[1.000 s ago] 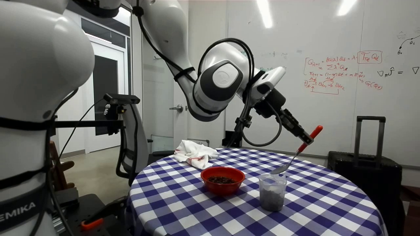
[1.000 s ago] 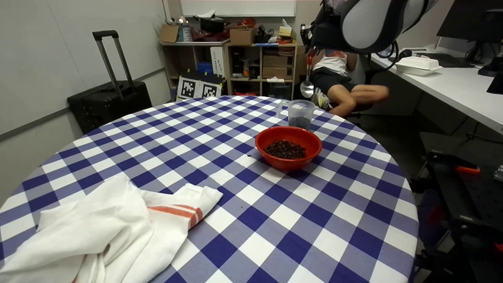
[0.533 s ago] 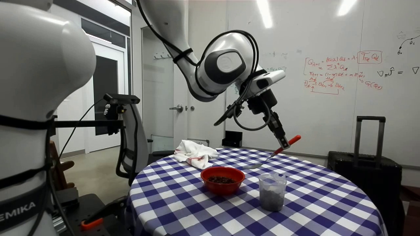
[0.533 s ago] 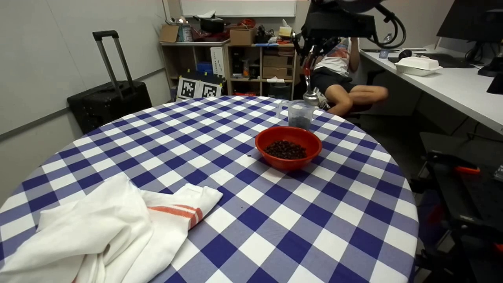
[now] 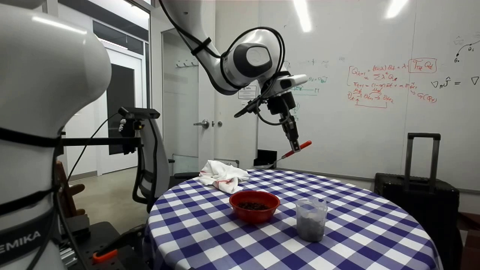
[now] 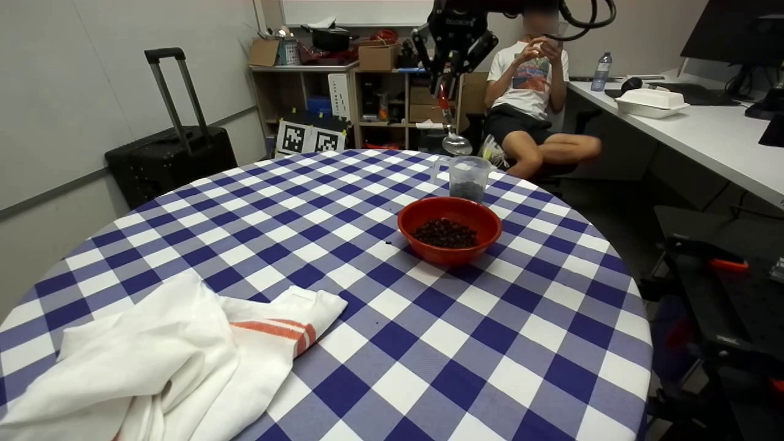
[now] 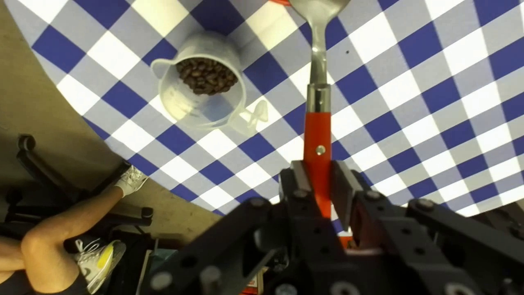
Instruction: Transfer a spoonful of contents from the orange bowl into the transparent bowl
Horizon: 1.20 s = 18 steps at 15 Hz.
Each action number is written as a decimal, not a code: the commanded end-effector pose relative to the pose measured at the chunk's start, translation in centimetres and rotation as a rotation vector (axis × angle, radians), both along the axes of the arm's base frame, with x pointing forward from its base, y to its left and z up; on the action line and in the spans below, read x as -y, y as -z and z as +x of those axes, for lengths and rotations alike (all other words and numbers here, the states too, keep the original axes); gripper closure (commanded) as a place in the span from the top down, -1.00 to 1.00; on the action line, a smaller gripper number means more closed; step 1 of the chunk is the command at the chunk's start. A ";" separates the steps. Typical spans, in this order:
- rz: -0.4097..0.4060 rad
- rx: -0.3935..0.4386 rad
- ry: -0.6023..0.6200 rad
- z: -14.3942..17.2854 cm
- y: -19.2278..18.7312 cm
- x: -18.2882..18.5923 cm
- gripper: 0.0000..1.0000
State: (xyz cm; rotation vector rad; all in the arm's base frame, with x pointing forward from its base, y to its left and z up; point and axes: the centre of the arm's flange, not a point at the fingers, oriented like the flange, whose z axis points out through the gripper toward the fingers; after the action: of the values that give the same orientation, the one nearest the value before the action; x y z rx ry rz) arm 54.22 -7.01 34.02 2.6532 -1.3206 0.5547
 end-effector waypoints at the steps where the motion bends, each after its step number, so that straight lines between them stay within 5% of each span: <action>1: 0.069 -0.034 0.015 3.0 0.8 -4.0 -0.91; 9: 0.225 -0.135 0.048 9.4 4.2 -11.2 -0.91; 18: 0.250 -0.234 -0.044 16.6 8.1 -13.5 -0.91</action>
State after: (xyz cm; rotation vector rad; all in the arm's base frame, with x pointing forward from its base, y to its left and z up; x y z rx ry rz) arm 66.70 5.58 27.44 2.8492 -1.3905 0.1111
